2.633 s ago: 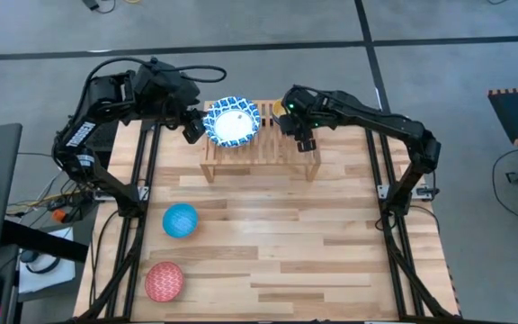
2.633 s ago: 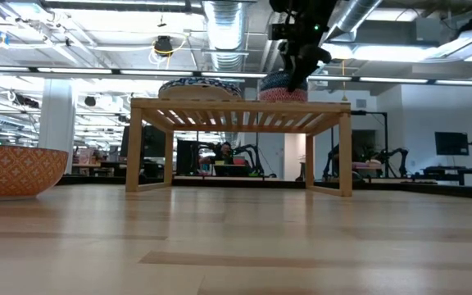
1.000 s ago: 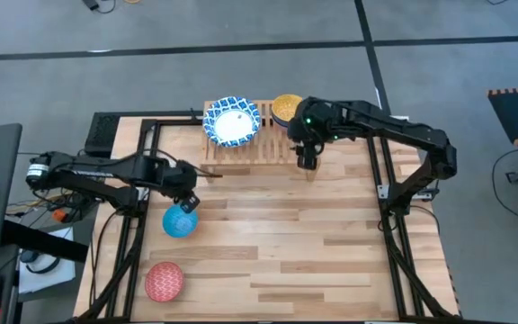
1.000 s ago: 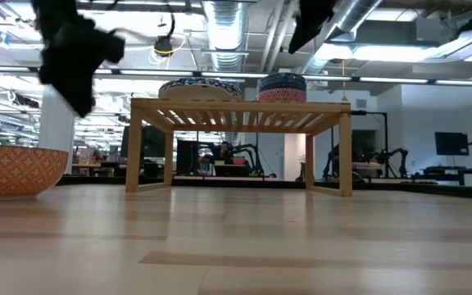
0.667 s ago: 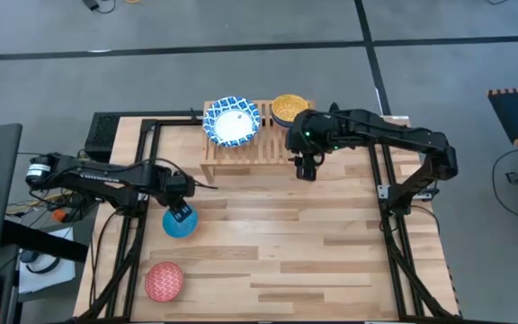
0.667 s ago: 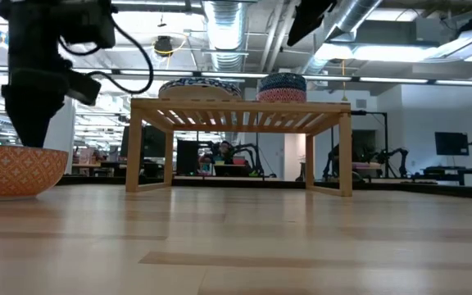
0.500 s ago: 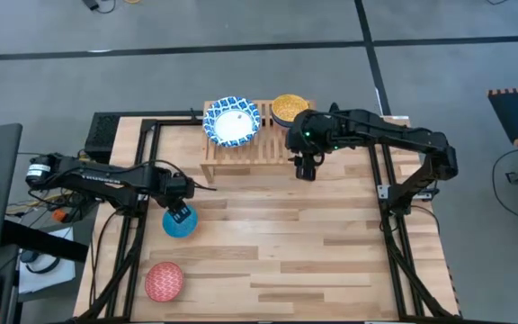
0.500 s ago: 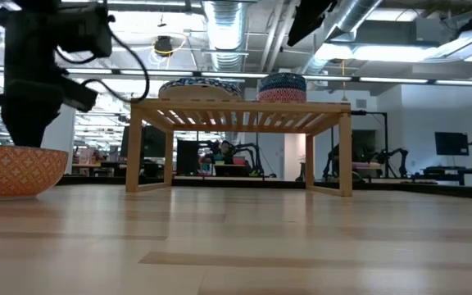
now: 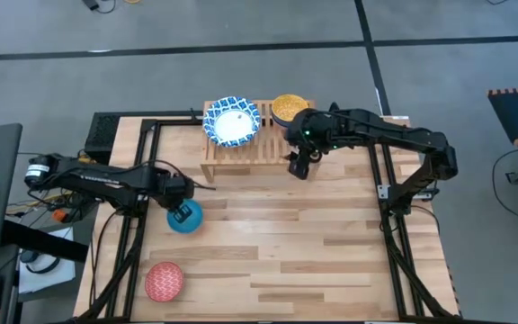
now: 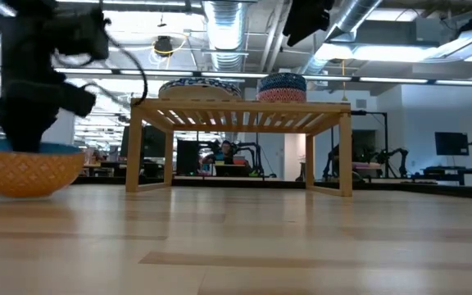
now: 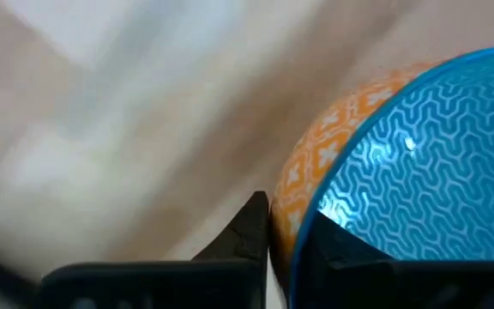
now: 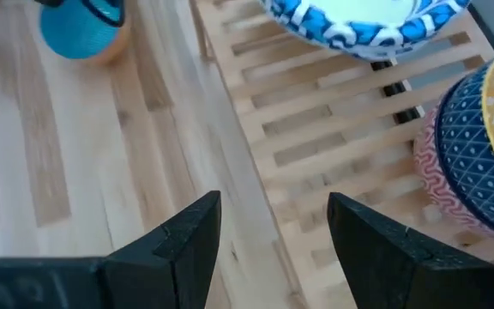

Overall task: Place and stack bowls onto a shelf
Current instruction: Stack the orange blue patterned bowl on top of the blue yellow patterned bowl on the shelf

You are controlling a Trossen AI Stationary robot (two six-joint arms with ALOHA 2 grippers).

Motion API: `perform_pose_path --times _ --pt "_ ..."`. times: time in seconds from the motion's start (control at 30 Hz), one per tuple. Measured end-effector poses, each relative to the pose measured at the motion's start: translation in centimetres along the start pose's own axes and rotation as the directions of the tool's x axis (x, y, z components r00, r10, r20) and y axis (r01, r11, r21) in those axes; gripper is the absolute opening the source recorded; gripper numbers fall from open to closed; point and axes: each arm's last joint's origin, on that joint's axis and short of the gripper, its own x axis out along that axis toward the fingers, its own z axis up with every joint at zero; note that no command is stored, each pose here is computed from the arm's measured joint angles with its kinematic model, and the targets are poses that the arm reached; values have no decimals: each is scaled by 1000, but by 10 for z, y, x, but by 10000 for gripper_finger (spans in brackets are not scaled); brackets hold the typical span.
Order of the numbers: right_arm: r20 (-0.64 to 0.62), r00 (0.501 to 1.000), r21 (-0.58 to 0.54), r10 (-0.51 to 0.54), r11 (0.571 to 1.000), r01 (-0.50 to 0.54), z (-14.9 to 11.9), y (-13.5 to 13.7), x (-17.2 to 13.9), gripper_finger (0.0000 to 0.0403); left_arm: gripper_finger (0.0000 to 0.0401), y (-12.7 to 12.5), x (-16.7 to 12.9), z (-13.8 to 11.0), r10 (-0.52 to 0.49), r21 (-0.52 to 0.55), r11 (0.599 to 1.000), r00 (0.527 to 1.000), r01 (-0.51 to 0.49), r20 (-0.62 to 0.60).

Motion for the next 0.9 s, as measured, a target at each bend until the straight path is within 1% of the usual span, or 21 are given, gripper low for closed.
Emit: perform_pose_path --times 0.07,0.1,0.17,0.23,0.3,0.37,0.43,0.5,0.53,0.6,0.67,0.73,0.8,0.87,0.9 --pt "21 1000 18 8 1000 -8 2 4 1 239 5 -3 -16 6 33 -12 999 998 -33 52" --pt "31 999 6 16 1000 -16 3 7 1 239 5 -7 -28 11 30 -8 1000 996 -29 88" --pt "54 997 -80 46 996 -42 4 17 0 236 4 -17 -54 20 -7 22 1000 987 3 159" --pt "94 990 -214 101 974 -79 6 28 -4 231 3 -23 -80 27 -39 51 998 979 30 199" --pt "140 977 -343 159 934 -103 8 40 -8 224 3 -30 -105 36 -84 55 996 968 73 237" --pt "180 957 -469 226 875 -118 11 53 -11 217 2 -37 -125 47 -87 25 996 965 84 249" --pt "204 937 -582 284 805 -117 12 65 -14 211 2 -44 -135 58 -29 4 1000 980 29 195" --pt "210 927 -670 310 737 -95 12 76 -13 207 2 -55 -140 71 38 18 999 989 -41 144" --pt "214 923 -699 321 710 -85 13 82 -9 205 2 -64 -142 81 44 34 998 989 -50 143" --pt "197 924 -729 327 680 -85 11 90 -5 204 2 -80 -147 98 45 68 996 988 -55 147" --pt "174 929 -738 327 668 -97 9 94 1 203 2 -95 -152 113 51 112 991 989 -67 140" --pt "183 927 -749 327 658 -84 12 99 6 203 3 -110 -160 129 16 150 988 986 -42 168" --pt "121 949 -769 293 632 -97 3 104 11 203 3 -120 -167 143 11 175 984 982 -44 186" --pt "123 951 -789 284 609 -80 3 112 16 203 3 -127 -172 154 33 193 979 981 -70 191" --pt "121 953 -802 277 594 -71 1 116 15 203 3 -129 -174 160 29 197 978 980 -68 197"
